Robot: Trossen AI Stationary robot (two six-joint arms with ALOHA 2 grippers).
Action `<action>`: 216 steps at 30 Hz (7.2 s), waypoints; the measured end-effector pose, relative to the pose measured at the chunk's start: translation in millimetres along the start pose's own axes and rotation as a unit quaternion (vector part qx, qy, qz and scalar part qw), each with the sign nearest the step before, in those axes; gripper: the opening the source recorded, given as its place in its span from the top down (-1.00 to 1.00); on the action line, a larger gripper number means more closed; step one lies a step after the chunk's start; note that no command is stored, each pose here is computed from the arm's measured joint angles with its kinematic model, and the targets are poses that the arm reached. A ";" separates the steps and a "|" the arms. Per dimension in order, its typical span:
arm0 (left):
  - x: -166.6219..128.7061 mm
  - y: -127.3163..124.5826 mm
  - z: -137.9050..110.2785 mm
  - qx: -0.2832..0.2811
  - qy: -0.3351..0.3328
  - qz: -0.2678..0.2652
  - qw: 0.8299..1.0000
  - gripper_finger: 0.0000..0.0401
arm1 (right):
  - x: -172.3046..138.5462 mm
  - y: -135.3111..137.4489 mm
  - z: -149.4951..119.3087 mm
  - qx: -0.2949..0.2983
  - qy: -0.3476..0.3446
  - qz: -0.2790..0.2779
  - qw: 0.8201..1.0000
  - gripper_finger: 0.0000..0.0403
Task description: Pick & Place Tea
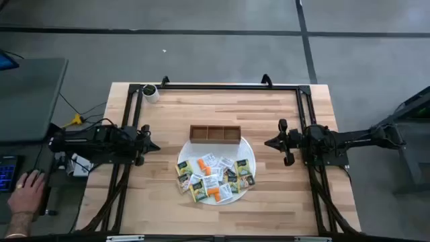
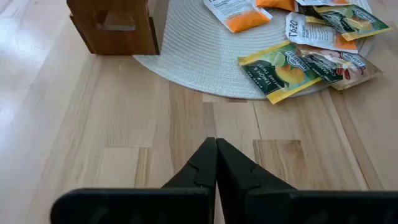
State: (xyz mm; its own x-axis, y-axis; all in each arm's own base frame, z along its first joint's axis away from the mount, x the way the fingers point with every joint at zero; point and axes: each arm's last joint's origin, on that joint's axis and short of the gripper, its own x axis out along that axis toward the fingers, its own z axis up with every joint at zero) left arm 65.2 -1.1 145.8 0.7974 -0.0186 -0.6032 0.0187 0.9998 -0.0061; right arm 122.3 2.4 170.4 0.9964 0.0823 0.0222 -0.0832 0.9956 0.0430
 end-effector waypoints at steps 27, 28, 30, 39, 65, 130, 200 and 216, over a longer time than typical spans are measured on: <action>0.0 0.0 0.0 0.000 0.000 0.000 1.000 1.00 | 0.0 0.0 0.0 0.000 0.000 0.000 1.000 0.94; 0.0 0.0 0.0 0.000 0.000 0.000 1.000 1.00 | 0.0 0.0 0.0 0.000 0.000 0.000 1.000 0.94; -0.1 0.0 0.0 0.000 0.000 0.000 1.000 1.00 | 0.0 0.0 0.0 0.000 0.000 0.000 1.000 0.94; 0.0 0.0 0.0 0.000 0.000 0.000 1.000 1.00 | 0.0 0.0 0.0 0.000 0.000 0.000 1.000 0.94; -0.8 3.9 10.0 -0.044 -0.055 0.066 0.995 1.00 | 0.0 0.0 0.0 0.000 0.000 0.000 1.000 0.94; 59.2 -22.2 223.9 -0.025 0.150 -0.200 0.968 0.40 | 0.0 0.0 -0.1 0.000 0.001 0.000 1.000 0.94; 92.4 -91.6 45.8 -0.287 0.155 -0.072 0.943 0.40 | 0.0 -0.1 -0.7 0.000 0.003 0.000 1.000 0.94; 116.8 -103.0 46.4 -0.302 0.120 -0.102 0.940 0.40 | 0.0 -0.1 -0.7 0.000 0.003 0.000 1.000 0.94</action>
State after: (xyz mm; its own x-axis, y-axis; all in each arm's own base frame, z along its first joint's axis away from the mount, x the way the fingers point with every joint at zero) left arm 184.4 -106.5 113.0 0.6541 -0.2807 -0.7024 -0.2472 0.7983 -0.5492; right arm 122.3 2.4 169.7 0.9965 0.0819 0.0152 -0.0825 0.9957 0.0433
